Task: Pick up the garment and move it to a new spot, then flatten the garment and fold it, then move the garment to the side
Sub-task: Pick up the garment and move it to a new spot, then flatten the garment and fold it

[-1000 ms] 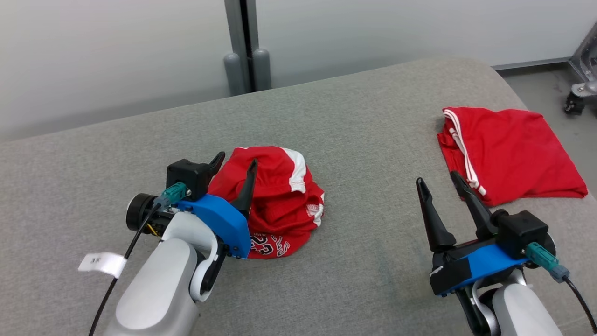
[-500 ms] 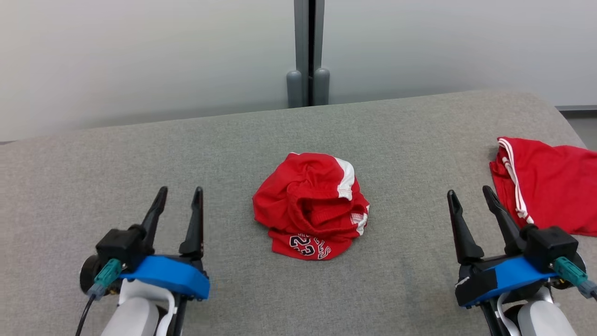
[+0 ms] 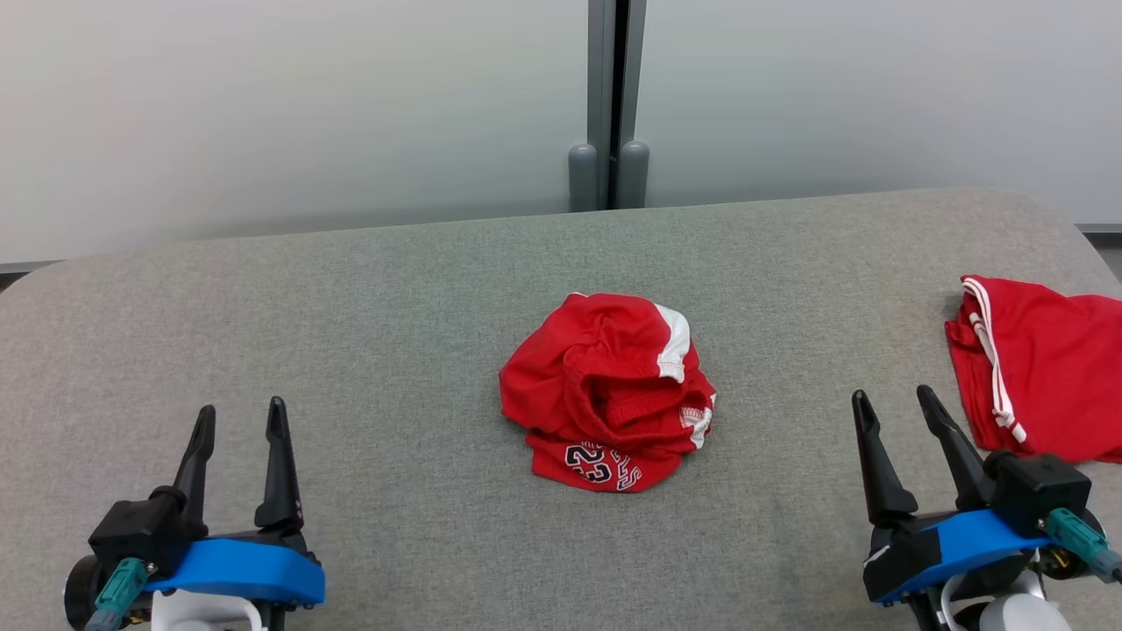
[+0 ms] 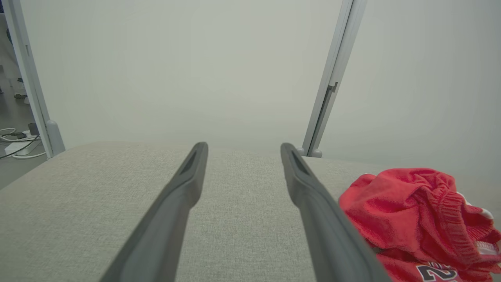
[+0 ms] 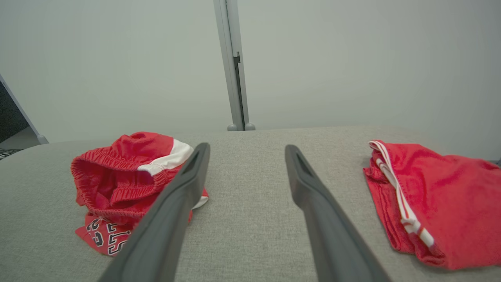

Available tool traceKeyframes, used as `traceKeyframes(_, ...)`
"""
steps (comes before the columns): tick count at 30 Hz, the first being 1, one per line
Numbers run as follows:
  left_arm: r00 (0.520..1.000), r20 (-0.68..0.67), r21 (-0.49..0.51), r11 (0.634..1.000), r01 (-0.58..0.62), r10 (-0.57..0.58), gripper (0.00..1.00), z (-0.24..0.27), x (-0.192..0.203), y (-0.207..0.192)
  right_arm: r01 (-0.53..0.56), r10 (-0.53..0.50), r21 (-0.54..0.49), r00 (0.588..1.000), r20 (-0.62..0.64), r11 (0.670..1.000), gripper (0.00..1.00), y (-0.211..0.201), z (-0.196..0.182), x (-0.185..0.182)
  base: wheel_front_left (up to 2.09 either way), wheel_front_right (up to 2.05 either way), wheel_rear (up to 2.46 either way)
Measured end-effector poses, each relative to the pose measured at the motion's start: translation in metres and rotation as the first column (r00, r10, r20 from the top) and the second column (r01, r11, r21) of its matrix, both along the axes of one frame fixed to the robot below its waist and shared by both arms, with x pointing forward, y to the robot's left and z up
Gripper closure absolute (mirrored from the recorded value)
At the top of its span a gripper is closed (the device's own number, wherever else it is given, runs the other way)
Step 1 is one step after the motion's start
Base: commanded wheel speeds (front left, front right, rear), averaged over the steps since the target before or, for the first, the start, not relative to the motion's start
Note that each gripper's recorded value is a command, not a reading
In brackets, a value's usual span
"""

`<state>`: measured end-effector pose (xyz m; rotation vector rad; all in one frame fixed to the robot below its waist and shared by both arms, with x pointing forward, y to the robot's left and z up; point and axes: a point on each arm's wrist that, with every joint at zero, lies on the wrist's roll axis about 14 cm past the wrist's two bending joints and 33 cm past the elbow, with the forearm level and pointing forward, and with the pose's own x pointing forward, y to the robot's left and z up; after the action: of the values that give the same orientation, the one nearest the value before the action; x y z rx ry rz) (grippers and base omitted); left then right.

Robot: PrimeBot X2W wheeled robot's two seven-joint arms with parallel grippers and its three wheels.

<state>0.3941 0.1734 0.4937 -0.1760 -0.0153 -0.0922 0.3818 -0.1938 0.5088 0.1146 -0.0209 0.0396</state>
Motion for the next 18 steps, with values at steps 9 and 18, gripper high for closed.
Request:
traceKeyframes(9,0.998,-0.055,0.024,1.000,-0.015,0.017,0.00,-0.019,-0.003,0.007,-0.007,0.008,0.018,0.999,-0.034,1.000,0.00,0.006,-0.012,-0.003,0.00,0.00,0.00)
traceKeyframes(18,0.998,-0.060,0.011,1.000,-0.004,0.004,0.00,-0.021,-0.001,0.004,-0.006,0.007,0.025,0.999,-0.039,1.000,0.00,0.007,-0.014,-0.003,0.00,0.00,0.00)
